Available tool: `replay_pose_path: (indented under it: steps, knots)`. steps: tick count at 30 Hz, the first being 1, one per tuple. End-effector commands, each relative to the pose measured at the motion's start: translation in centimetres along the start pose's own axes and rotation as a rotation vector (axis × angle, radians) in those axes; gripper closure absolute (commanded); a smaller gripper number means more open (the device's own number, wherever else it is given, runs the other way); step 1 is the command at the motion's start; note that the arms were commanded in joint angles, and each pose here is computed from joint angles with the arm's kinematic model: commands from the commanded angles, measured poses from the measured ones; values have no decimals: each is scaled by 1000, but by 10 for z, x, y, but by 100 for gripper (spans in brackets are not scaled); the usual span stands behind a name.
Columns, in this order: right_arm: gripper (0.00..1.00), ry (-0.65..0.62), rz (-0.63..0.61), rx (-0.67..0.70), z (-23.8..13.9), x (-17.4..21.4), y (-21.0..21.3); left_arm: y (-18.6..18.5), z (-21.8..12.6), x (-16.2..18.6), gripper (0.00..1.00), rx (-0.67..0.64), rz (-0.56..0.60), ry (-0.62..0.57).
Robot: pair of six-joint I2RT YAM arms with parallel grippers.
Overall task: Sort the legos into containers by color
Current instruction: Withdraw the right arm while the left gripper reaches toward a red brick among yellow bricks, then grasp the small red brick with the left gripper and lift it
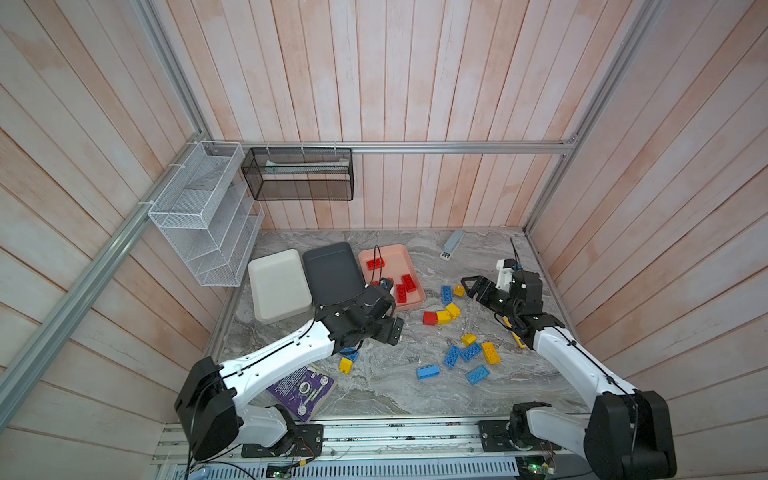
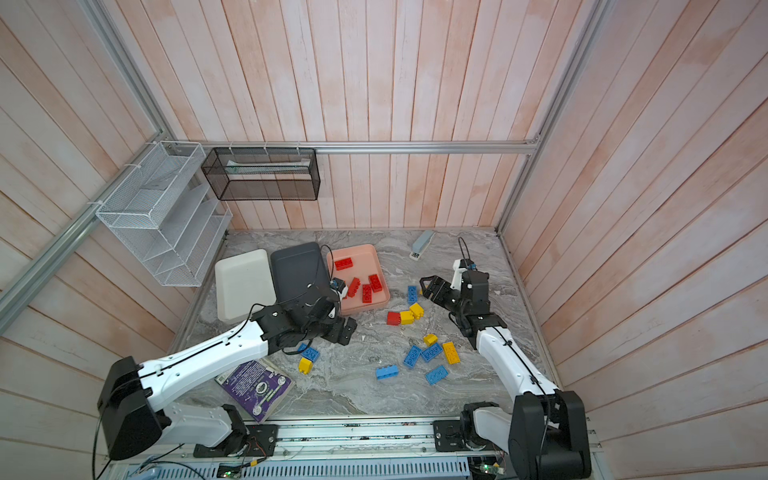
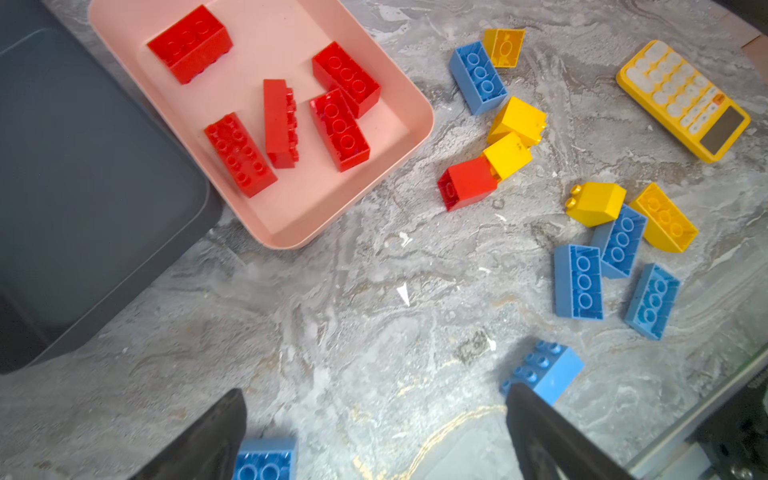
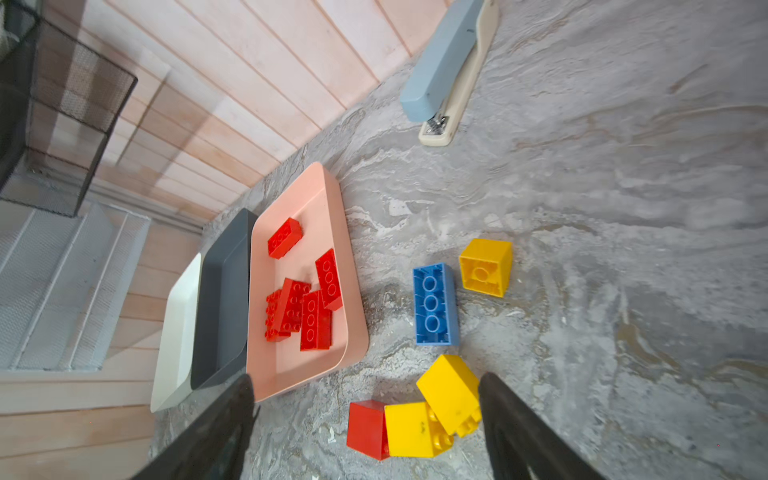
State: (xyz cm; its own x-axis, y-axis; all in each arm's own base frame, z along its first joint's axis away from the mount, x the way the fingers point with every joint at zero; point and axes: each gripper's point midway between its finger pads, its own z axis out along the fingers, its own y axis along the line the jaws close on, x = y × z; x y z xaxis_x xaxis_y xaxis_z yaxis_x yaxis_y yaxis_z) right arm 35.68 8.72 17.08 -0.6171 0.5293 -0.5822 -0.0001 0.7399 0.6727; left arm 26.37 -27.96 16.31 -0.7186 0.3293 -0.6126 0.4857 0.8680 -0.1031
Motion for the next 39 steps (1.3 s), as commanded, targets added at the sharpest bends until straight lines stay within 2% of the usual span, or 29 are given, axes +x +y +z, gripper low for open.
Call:
replay_pose_path:
  steps: [1,8,16,21,29,36,39]
  knots:
    - [15,-22,45,-61,-7,-5,0,-19,17,-22,2,3,-5,-26]
    - [14,-70,71,-13,-13,-5,-18,-44,75,-38,4,-52,5,2]
    - [14,-193,64,61,-35,-19,-25,-61,127,-38,7,-45,26,72]
    - [14,-191,75,99,-33,-17,-34,-68,147,-35,10,-29,21,97]
    - [14,-189,69,99,-32,-15,-34,-64,170,-28,21,-82,25,138]
    - [14,-192,62,103,-32,-15,-34,-65,181,-23,22,-81,23,153]
    - [14,-193,57,105,-33,-16,-34,-65,185,-21,25,-84,24,158]
